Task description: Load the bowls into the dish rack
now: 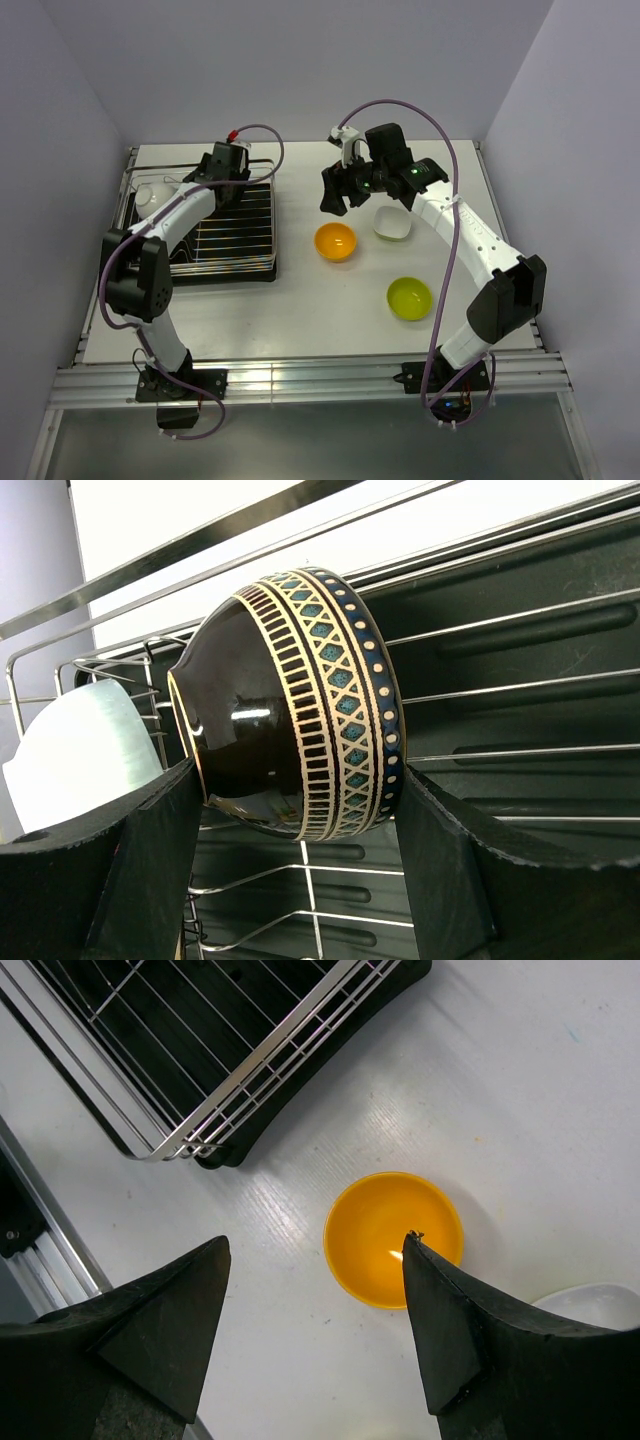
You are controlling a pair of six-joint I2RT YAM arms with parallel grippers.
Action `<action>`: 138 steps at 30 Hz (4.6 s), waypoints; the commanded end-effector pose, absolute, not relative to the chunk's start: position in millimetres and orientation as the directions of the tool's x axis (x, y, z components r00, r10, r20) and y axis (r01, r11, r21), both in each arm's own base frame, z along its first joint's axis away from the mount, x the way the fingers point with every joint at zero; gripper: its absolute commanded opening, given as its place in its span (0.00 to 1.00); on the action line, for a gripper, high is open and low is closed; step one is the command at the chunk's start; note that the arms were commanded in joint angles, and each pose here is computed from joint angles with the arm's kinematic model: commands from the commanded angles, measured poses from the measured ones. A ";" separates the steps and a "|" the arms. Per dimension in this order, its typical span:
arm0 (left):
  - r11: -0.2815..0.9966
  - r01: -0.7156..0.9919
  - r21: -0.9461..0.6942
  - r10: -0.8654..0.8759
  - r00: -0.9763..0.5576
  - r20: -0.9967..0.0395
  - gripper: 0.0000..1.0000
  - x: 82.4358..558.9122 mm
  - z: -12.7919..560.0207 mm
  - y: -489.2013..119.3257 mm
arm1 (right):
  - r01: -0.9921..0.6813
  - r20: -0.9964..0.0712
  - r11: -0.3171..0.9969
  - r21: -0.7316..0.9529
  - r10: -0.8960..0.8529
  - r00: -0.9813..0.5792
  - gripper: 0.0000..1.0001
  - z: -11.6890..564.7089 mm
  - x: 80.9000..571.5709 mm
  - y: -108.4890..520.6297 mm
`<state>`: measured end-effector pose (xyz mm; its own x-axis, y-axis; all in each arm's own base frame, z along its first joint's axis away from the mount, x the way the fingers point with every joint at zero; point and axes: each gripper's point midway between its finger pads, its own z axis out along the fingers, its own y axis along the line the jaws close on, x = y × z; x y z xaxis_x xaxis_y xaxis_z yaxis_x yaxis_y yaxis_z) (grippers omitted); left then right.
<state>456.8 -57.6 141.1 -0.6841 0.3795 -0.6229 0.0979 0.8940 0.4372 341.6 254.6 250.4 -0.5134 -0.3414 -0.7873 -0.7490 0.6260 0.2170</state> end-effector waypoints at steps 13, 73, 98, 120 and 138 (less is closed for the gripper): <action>0.917 0.185 0.354 0.356 -0.781 -0.513 0.83 442.3 85.1 -71.1 | -0.751 -0.798 0.632 0.190 -0.346 -0.493 0.76 253.4 344.8 249.7; 0.832 0.442 0.334 0.552 -0.712 -0.434 0.99 400.4 78.4 -95.6 | -0.775 -0.780 0.599 0.202 -0.381 -0.497 0.80 248.5 340.1 252.2; 0.914 0.316 0.256 0.401 -0.596 -0.696 0.64 423.3 187.6 -118.0 | -0.755 -0.782 0.611 0.237 -0.342 -0.521 0.79 251.5 335.6 242.3; 0.939 0.265 0.219 0.343 -0.774 -0.532 0.40 438.7 95.5 -88.1 | -0.699 -0.763 0.651 0.296 -0.279 -0.583 0.78 248.3 339.2 217.8; 0.940 0.316 0.132 0.332 -0.743 -0.581 0.75 439.2 131.4 -102.6 | -0.698 -0.768 0.655 0.288 -0.277 -0.577 0.78 252.7 337.9 211.7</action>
